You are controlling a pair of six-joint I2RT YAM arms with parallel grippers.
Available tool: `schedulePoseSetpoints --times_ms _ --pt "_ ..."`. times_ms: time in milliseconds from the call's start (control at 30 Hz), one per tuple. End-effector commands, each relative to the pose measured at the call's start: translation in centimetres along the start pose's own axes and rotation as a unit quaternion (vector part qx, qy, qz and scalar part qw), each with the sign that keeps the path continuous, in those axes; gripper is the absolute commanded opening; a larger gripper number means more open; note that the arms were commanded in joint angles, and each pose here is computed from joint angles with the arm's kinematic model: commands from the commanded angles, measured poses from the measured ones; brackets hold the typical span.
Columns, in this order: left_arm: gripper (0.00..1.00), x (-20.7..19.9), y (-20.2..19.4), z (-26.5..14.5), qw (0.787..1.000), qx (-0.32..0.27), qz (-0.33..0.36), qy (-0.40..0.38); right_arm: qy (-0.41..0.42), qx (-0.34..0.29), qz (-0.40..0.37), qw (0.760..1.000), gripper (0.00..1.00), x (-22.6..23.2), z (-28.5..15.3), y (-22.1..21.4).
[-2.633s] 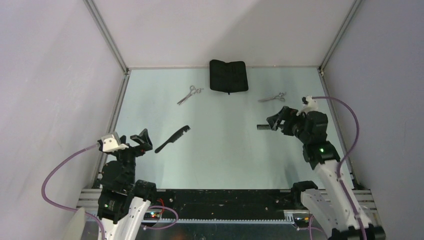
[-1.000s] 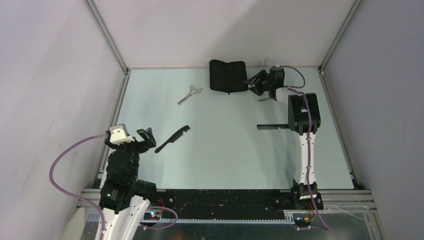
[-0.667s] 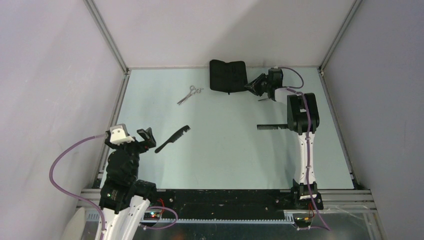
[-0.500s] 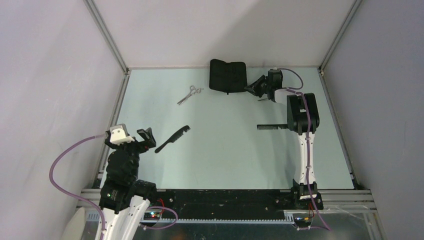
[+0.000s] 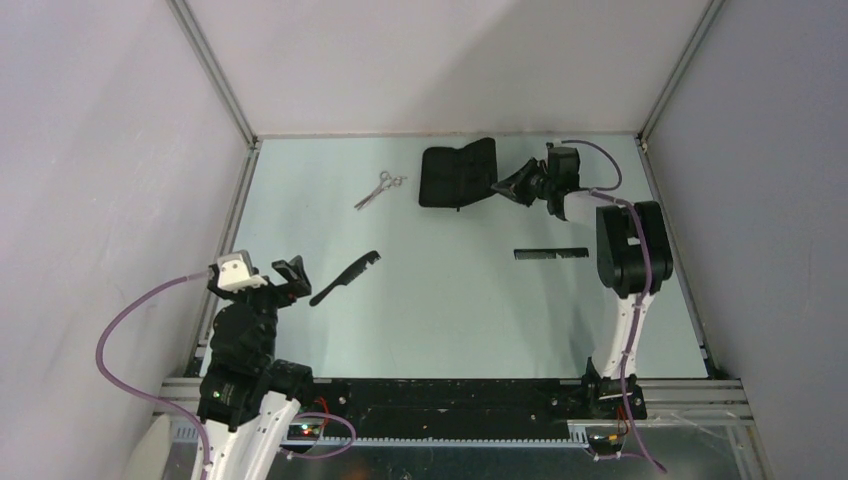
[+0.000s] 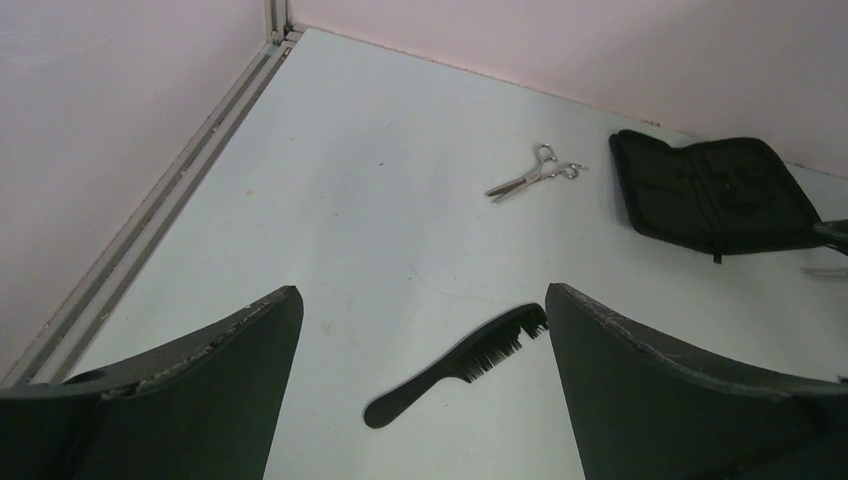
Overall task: Sort the hair-cutting tools
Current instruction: Move the hairdressing tool bag to the center of the board.
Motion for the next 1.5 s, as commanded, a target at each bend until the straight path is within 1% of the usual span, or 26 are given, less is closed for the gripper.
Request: schedulePoseSetpoints --times_ms 0,200,233,267,300,333,367,467,600,633,667,767,867,1033,1167,1267,1367,1467 --pt "0.98 -0.2 0.9 -0.5 1.0 -0.02 -0.003 -0.015 0.059 0.016 -0.055 0.997 0.0 4.4 -4.0 -2.3" --pt "0.98 -0.1 0.9 -0.8 1.0 -0.022 -0.009 -0.015 0.07 0.036 -0.062 0.995 0.0 4.7 -9.3 -7.3" --pt "0.98 -0.1 1.0 -0.9 1.0 -0.023 -0.01 -0.016 0.068 0.043 -0.065 0.995 0.0 4.5 -10.4 -8.8" --pt "0.98 -0.1 1.0 -0.9 1.0 -0.024 -0.011 -0.016 0.079 0.037 -0.074 0.993 0.0 5.2 -11.7 -9.2" --pt "0.98 -0.1 1.0 -0.9 0.999 -0.025 -0.011 -0.018 0.066 0.051 -0.067 0.994 0.0 4.1 -12.2 -10.9" --pt "0.98 -0.1 1.0 -0.9 0.999 -0.025 -0.011 -0.019 0.076 0.045 -0.073 0.993 0.0 4.7 -13.4 -11.4" --pt "0.98 -0.1 1.0 -0.9 0.999 -0.024 -0.011 -0.019 0.059 0.053 -0.062 0.995 0.0 3.4 -13.9 -12.8" --pt "0.98 -0.1 1.0 -1.0 0.999 -0.024 -0.012 -0.02 0.046 0.056 -0.061 0.995 0.0 2.2 -16.5 -15.6" --pt "0.98 -0.2 1.0 -0.9 0.999 -0.023 -0.011 -0.021 0.036 0.07 -0.047 0.996 0.0 0.9 -18.6 -18.2" --pt "0.98 -0.2 1.0 -0.9 0.999 -0.022 -0.01 -0.021 0.043 0.063 -0.047 0.996 0.0 1.0 -19.2 -18.5" --pt "0.98 -0.2 0.9 -0.9 0.999 -0.022 -0.01 -0.021 0.027 0.064 -0.033 0.997 0.0 0.0 -19.4 -19.2" --pt "0.98 -0.2 0.9 -0.9 1.0 -0.02 -0.009 -0.021 0.016 0.055 -0.009 0.998 0.0 -1.4 -20.4 -20.6" --pt "0.98 -0.2 0.8 -0.8 1.0 -0.016 -0.008 -0.021 0.013 0.07 0.003 0.997 0.0 -2.2 -20.8 -21.7" --pt "0.98 -0.3 0.7 -0.6 1.0 -0.011 -0.006 -0.022 -0.005 0.091 0.01 0.996 0.08 -3.5 -21.1 -23.3" --pt "0.98 -0.3 0.6 -0.5 1.0 -0.008 -0.004 -0.022 -0.018 0.093 0.011 0.995 0.19 -4.2 -21.1 -23.7" --pt "0.98 -0.4 0.6 -0.5 1.0 -0.006 -0.003 -0.022 -0.044 0.099 0.014 0.994 0.3 -5.2 -21.2 -24.1" --pt "0.98 -0.4 0.6 -0.4 1.0 -0.005 -0.003 -0.023 -0.056 0.099 0.016 0.993 0.38 -5.7 -21.3 -24.3" --pt "0.98 -0.4 0.5 -0.4 1.0 -0.003 -0.002 -0.023 -0.063 0.1 0.017 0.993 0.43 -6.1 -21.2 -24.4"
Point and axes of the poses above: each gripper's point midway between its finger pads, its own z axis out along the fingers, its own x axis along the line the jaws close on, y = z × x, the point moved 8 cm from there along -z, back along the fingers, and after that the axes turned 2 degrees about z, right-handed, at the moved point
